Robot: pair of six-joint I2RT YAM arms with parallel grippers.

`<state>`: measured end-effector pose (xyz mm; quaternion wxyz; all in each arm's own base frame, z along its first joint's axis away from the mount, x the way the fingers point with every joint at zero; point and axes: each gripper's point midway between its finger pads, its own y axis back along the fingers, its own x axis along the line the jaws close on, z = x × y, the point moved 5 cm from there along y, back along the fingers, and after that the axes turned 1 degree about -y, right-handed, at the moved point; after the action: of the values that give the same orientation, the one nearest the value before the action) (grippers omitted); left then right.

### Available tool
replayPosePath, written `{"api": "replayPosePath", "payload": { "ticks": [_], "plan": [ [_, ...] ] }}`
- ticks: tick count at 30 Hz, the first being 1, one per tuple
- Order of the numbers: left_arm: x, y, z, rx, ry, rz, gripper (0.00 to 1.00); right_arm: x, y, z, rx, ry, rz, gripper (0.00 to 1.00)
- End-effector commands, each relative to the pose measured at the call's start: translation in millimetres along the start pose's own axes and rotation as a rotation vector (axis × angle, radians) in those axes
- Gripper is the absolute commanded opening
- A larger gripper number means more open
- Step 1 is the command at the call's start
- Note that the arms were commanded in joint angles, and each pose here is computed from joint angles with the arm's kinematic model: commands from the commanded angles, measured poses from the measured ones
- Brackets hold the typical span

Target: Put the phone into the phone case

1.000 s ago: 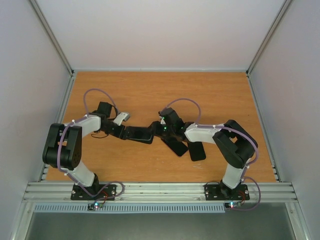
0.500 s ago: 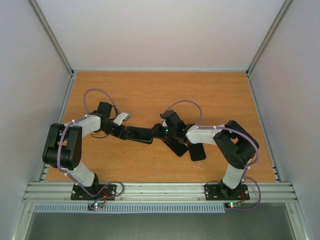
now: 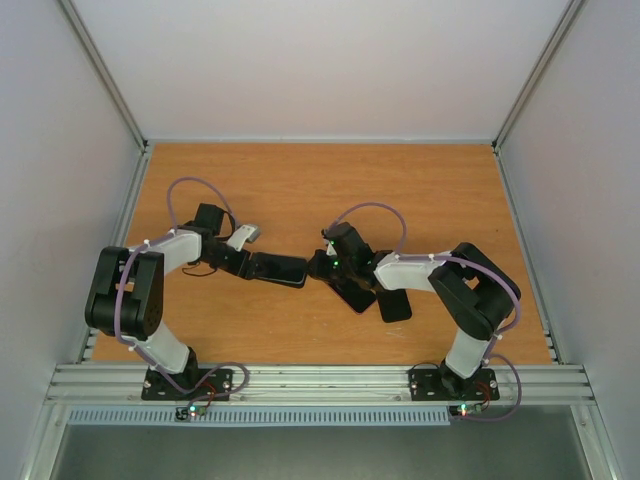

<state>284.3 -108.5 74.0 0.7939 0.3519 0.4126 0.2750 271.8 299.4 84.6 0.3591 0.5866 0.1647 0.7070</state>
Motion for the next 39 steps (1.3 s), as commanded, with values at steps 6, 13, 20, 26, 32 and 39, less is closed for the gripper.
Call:
{"api": "replayPosePath", "payload": {
  "ticks": [6, 13, 20, 26, 32, 39],
  "plan": [
    [-3.7, -1.8, -0.9, 0.01, -0.011, -0.027, 0.72, -0.3, -3.3, 0.6, -0.002, 0.014, 0.028, 0.08],
    [-3.7, -2.2, -0.7, 0.011, -0.01, -0.031, 0.72, -1.8, 2.9, 3.1, -0.029, 0.028, -0.004, 0.13],
    [-3.7, -2.5, -1.0, 0.013, -0.01, -0.033, 0.72, -5.7, -9.0, -0.6, 0.007, 0.02, 0.004, 0.12],
    [-3.8, -2.7, -0.8, 0.013, -0.009, -0.035, 0.72, -8.7, -12.8, -3.6, 0.021, 0.014, 0.007, 0.1],
    [-4.2, -3.5, -0.8, 0.016, -0.009, -0.045, 0.72, -10.5, -17.2, -11.4, 0.041, 0.011, 0.022, 0.06],
    [-4.1, -3.9, -0.7, 0.018, -0.006, -0.047, 0.72, -4.8, -26.2, -17.0, 0.073, 0.013, 0.058, 0.05]
  ]
}}
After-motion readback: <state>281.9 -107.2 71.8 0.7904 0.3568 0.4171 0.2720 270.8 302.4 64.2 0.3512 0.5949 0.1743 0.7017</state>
